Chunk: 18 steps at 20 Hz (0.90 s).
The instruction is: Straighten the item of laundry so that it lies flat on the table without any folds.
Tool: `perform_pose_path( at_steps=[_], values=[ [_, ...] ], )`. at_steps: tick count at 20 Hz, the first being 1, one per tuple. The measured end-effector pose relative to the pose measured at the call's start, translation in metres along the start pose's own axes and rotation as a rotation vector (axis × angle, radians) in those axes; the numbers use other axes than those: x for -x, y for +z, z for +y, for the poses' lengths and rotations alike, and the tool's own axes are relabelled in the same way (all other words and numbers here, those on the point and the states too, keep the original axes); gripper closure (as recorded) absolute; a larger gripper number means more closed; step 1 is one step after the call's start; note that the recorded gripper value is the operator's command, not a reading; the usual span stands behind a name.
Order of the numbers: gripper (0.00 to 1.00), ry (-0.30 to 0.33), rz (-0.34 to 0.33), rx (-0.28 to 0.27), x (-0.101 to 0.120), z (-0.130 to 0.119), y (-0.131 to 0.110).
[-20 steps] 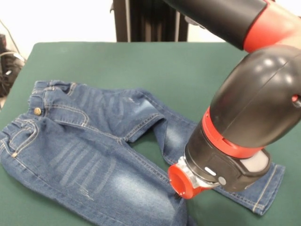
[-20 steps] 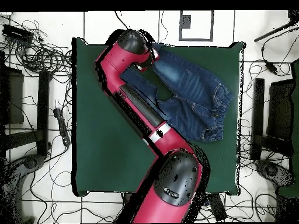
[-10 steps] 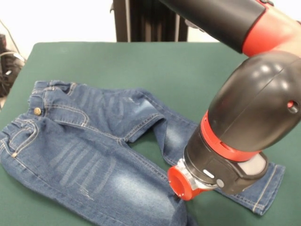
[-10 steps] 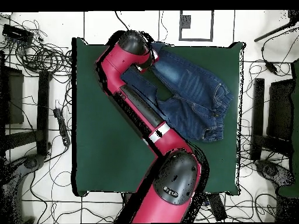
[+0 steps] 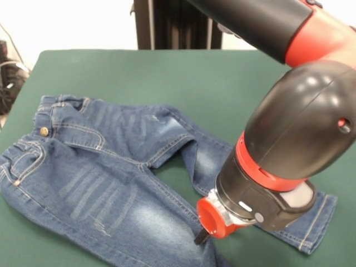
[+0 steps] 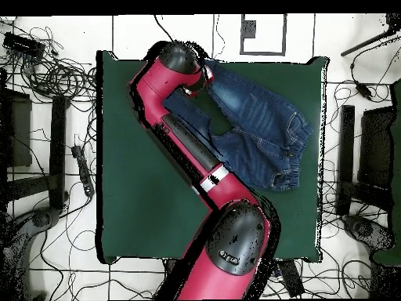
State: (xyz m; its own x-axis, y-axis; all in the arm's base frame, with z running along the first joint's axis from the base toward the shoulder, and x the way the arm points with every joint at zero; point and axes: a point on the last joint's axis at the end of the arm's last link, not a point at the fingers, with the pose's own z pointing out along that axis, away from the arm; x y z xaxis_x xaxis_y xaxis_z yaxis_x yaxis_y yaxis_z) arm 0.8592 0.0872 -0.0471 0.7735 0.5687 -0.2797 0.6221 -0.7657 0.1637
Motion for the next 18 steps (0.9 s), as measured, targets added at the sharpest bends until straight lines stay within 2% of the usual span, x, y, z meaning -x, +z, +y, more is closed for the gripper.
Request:
perform_pose_path(
  at_steps=[6, 11, 12, 15, 16, 18],
  values=[
    [0.0, 0.007, -0.001, -0.007, 0.001, 0.002, 0.001],
    [0.0, 0.003, -0.008, -0.06, 0.004, 0.0, 0.002],
    [0.0, -0.01, -0.016, -0.106, 0.011, 0.0, -0.002],
    [0.0, -0.031, -0.019, -0.173, 0.022, 0.002, -0.013],
    [0.0, -0.042, -0.014, -0.212, 0.031, 0.007, -0.024],
    [0.0, -0.049, -0.008, -0.242, 0.04, 0.014, -0.034]
  ],
)
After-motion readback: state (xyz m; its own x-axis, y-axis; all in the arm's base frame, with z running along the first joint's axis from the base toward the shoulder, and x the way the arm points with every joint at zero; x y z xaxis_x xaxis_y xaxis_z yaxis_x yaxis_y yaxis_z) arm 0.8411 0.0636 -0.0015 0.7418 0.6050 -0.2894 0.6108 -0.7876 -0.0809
